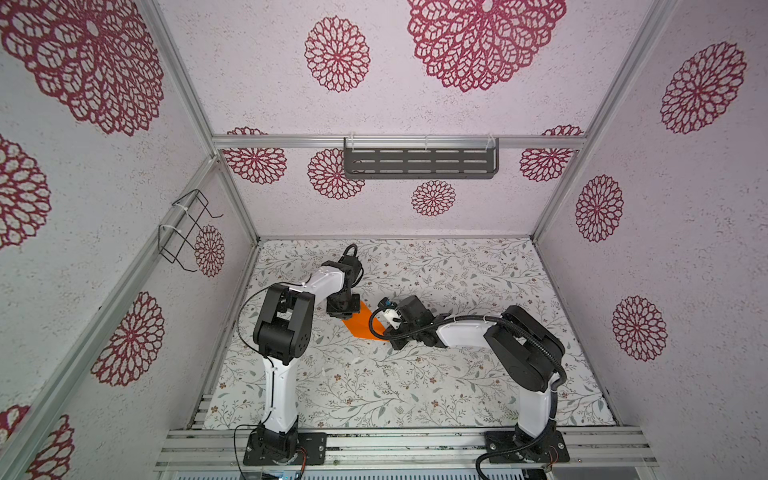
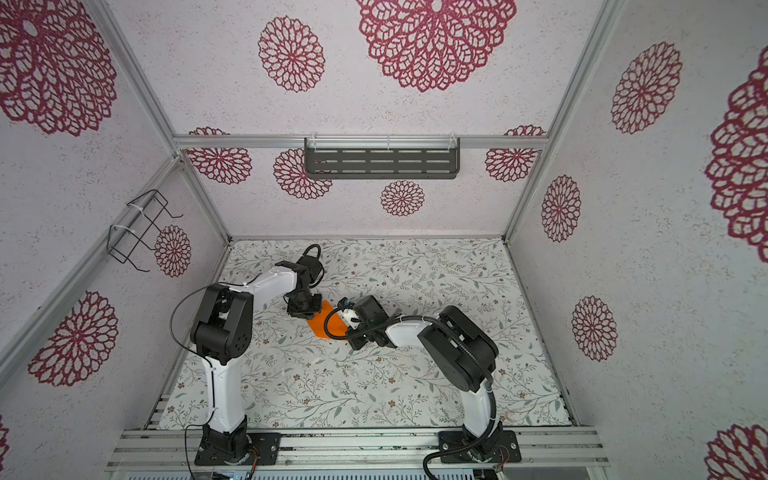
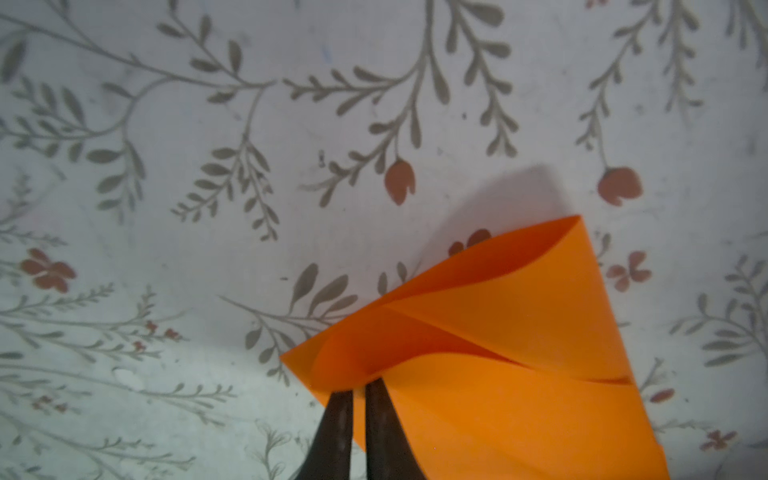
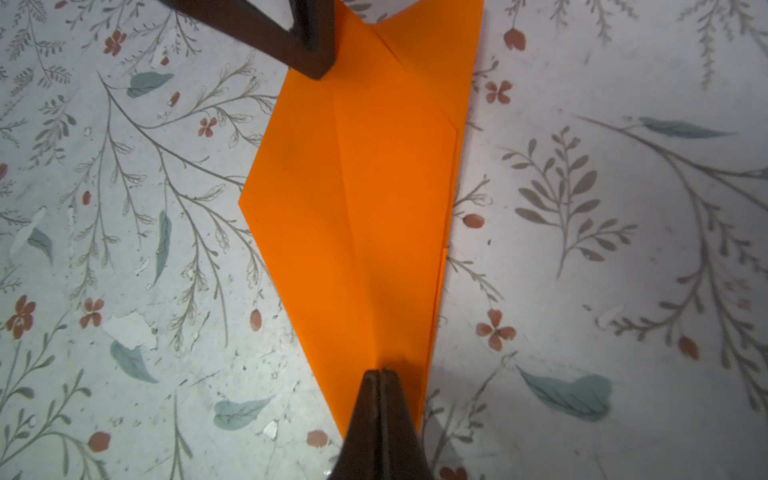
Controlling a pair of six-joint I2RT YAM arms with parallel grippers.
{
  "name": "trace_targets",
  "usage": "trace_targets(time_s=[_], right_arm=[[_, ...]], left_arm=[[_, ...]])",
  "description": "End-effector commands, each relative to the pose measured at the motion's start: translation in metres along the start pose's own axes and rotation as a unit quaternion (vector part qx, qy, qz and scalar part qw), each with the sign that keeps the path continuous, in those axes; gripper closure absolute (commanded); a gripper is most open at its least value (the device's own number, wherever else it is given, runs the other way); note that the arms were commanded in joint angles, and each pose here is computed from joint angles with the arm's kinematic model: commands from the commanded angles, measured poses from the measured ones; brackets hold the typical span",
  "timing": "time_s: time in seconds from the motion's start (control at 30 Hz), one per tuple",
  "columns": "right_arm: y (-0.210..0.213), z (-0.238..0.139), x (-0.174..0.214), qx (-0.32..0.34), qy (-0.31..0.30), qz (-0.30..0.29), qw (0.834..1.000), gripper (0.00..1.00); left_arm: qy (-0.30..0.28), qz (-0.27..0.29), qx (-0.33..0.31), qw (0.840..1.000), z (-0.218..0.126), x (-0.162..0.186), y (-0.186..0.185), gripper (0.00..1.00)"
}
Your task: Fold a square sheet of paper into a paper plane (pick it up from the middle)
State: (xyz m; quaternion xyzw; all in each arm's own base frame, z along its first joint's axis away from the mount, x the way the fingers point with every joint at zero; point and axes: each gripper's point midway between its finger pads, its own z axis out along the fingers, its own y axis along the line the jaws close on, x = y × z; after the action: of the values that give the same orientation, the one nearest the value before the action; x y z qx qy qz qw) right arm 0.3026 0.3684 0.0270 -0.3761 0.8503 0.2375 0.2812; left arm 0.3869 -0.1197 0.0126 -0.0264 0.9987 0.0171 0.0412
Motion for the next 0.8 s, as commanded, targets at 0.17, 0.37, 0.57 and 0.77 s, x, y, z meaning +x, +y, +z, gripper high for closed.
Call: trace_targets(time_s=[0.17, 0.37, 0.57, 0.77], right_arm=[[-0.012, 0.006, 0.051, 0.020, 0.074, 0.031, 0.997, 0.97], [-0.011, 0.006, 0.051, 0.018, 0.073, 0.033, 0.997, 0.97], [-0.011, 0.006, 0.052, 0.017, 0.074, 0.035, 0.996, 0.97], [-0.010, 0.007, 0.053, 0.015, 0.074, 0.036, 0.996, 0.98]], left_arm=[[-0.068, -0.006, 0.114, 0.991, -0.057, -0.008, -0.022, 0.84], [-0.046, -0.013, 0.162, 0.986, -0.046, 0.004, -0.040, 0.85], [-0.036, -0.023, 0.202, 0.979, -0.038, 0.012, -0.052, 0.88], [-0.028, -0.030, 0.231, 0.972, -0.031, 0.009, -0.066, 0.89]])
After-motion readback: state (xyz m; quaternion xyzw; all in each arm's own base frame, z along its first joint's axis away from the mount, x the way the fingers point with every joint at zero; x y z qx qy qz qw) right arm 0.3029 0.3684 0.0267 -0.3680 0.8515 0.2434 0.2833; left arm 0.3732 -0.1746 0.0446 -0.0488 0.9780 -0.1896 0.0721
